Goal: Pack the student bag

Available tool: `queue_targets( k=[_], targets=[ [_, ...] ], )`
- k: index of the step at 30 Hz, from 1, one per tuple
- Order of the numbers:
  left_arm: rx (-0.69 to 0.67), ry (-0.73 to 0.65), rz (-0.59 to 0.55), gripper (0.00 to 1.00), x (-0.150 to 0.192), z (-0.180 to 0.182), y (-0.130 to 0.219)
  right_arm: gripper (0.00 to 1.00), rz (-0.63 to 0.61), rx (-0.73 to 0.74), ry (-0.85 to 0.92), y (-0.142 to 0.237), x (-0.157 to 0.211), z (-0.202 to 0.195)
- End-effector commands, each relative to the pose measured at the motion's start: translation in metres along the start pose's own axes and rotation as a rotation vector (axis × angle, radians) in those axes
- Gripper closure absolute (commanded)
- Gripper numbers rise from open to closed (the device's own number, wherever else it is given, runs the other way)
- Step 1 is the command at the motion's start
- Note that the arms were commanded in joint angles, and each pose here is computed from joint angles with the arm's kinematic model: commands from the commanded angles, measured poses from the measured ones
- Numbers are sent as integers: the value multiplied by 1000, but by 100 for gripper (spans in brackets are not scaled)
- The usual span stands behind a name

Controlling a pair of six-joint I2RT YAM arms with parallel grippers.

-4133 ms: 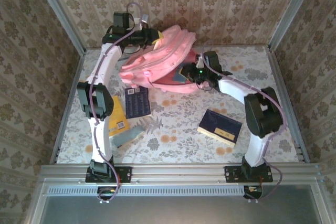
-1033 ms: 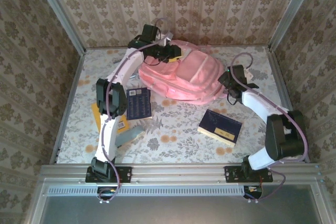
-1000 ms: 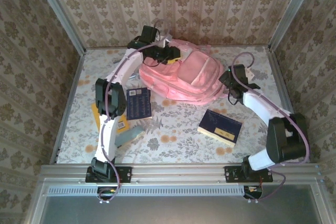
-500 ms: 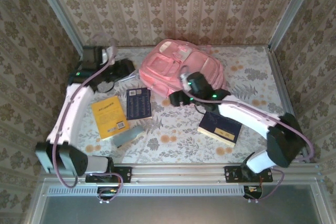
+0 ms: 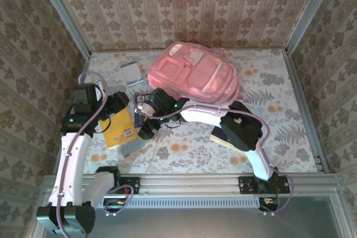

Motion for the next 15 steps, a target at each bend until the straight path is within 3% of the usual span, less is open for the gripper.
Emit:
queue_targets(
  k=[1,8,15],
  targets=[
    [-36,-2,-9,43,7,5,2,12,53,-200,-66,-16,0,9],
    [-13,-34,-25,43,6,0,5,1,164,-242,-126,-37,24,5],
    [-12,-62,-30,43,8,-4,10,0,139,-152,-50,-33,47,7]
  ],
)
Point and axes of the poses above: each hand's point on the last joint's axis, 136 mm out from that joint toward the fingers, its own y axis back along the fingers, its own z axis along the line the jaws close on, x = y × z, the point moved 8 cm from there along y, back along the fingers, and after that the axes turned 15 degrees about -y, right-handed, at the moved point
